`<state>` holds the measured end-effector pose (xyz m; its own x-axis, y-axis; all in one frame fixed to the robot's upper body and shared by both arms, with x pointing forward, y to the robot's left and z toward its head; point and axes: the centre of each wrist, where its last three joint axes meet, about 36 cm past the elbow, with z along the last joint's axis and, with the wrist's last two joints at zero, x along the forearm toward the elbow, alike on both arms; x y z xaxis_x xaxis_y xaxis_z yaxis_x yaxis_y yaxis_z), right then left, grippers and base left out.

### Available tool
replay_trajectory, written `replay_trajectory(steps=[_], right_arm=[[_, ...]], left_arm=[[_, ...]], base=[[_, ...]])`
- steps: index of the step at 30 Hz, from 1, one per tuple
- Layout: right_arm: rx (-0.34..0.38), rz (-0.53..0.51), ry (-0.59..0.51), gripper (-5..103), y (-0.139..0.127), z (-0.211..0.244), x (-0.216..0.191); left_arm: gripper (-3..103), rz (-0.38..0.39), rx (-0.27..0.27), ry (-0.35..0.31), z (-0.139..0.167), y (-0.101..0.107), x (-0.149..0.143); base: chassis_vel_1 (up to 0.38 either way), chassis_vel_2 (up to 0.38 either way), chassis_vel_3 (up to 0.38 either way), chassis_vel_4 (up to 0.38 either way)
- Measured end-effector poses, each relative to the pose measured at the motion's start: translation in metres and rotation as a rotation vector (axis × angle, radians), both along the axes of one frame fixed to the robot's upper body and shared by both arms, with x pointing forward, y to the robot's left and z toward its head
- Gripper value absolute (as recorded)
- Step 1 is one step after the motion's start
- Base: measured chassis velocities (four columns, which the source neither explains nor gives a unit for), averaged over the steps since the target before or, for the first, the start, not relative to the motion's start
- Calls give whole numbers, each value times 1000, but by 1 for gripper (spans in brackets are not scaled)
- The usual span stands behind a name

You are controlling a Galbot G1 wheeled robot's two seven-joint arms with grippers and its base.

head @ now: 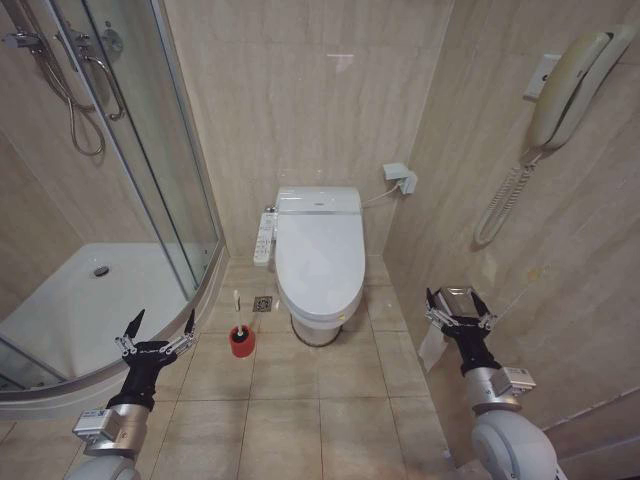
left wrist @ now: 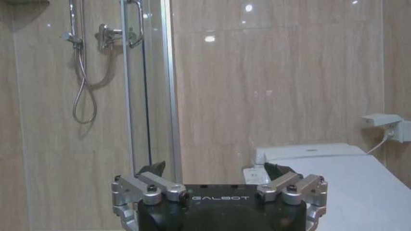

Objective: Open the toilet lid, clean the toilet bowl with a toilet brush, close the toilet lid, and flush.

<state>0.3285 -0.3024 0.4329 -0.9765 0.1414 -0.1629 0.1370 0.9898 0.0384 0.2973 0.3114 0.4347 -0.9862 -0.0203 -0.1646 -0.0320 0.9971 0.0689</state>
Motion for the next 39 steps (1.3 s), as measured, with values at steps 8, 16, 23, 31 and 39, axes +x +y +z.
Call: replay_trajectory(steps=[8,16,23,31,39], right_arm=[[0,0,0,100,0,0,0],[0,0,0,100,0,0,0],[0,0,0,100,0,0,0],[0,0,0,100,0,0,0],[0,0,0,100,0,0,0]], left_arm=[[100,0,0,0,0,0,0],[100,0,0,0,0,0,0],[100,0,0,0,0,0,0],[100,0,0,0,0,0,0],[100,0,0,0,0,0,0]], base=[[0,0,0,0],[0,0,0,0],[0,0,0,0],[0,0,0,0],[0,0,0,0]])
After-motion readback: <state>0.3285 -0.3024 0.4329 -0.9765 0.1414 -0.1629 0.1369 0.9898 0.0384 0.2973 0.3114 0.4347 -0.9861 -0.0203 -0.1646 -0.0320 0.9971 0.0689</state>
